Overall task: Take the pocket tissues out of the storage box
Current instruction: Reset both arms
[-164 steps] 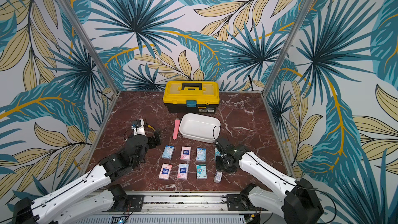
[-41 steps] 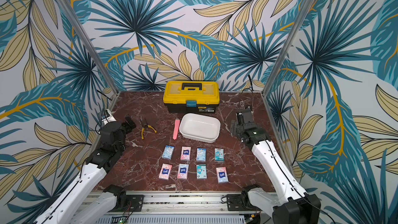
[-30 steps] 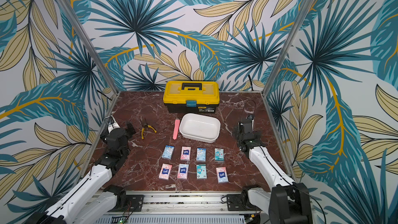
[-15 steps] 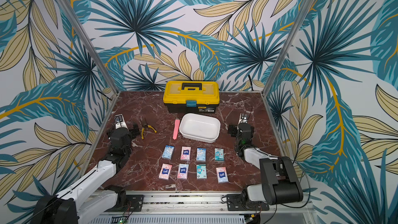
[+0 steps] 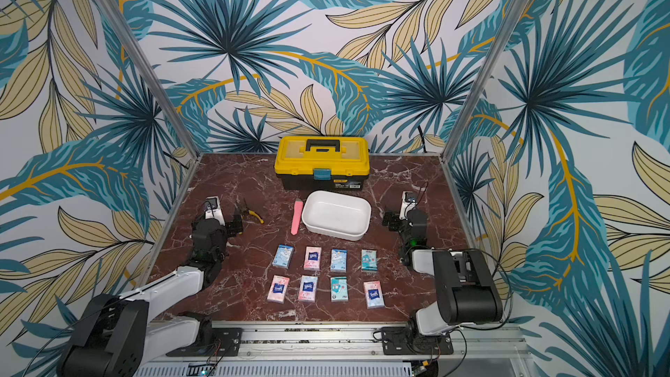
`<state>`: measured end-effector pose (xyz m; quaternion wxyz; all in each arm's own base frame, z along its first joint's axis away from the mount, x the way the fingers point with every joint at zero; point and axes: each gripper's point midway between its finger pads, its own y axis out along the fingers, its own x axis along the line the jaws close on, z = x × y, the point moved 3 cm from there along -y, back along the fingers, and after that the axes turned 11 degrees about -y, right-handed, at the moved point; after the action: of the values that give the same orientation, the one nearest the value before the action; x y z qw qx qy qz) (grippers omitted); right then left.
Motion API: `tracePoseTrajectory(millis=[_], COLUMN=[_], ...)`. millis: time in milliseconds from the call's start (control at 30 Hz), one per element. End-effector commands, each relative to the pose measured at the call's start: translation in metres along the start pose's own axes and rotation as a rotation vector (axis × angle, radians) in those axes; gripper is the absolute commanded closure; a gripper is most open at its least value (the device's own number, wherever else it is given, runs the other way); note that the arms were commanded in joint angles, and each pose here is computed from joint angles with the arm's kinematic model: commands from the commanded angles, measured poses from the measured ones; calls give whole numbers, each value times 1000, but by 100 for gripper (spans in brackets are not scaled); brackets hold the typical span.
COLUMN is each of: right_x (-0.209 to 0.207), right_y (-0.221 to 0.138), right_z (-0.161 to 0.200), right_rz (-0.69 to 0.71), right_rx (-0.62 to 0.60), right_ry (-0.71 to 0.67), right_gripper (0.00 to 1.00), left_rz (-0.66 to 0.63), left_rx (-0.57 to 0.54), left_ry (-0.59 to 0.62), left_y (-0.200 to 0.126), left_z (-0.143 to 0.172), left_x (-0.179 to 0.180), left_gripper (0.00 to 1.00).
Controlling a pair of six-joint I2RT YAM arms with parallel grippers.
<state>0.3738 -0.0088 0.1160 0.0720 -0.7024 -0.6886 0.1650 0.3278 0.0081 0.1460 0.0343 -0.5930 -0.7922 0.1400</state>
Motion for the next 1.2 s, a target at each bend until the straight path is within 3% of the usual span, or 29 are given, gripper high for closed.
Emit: tracePoseTrajectory(millis=[0, 267, 400, 467, 1167], right_x=[1, 1, 1, 1, 1], right_y=[-2, -2, -2, -1, -2], right_z=[-2, -1, -2, -2, -2], right_rz=[-13, -13, -12, -12, -11], right_rx=[-21, -18, -19, -18, -18], right_ry=[8, 9, 7, 8, 6], right_gripper=[1, 1, 1, 1, 1], left_rz=[98, 150, 141, 149, 152], left_rx=[-101, -98, -53, 32, 51], left_ry=[0, 24, -2, -47, -51], left_y=[1, 19, 45, 53, 53], left_z=[-12, 3, 8, 9, 10], left_x=[-11, -10, -8, 1, 2], left_gripper=[0, 0, 0, 0, 0])
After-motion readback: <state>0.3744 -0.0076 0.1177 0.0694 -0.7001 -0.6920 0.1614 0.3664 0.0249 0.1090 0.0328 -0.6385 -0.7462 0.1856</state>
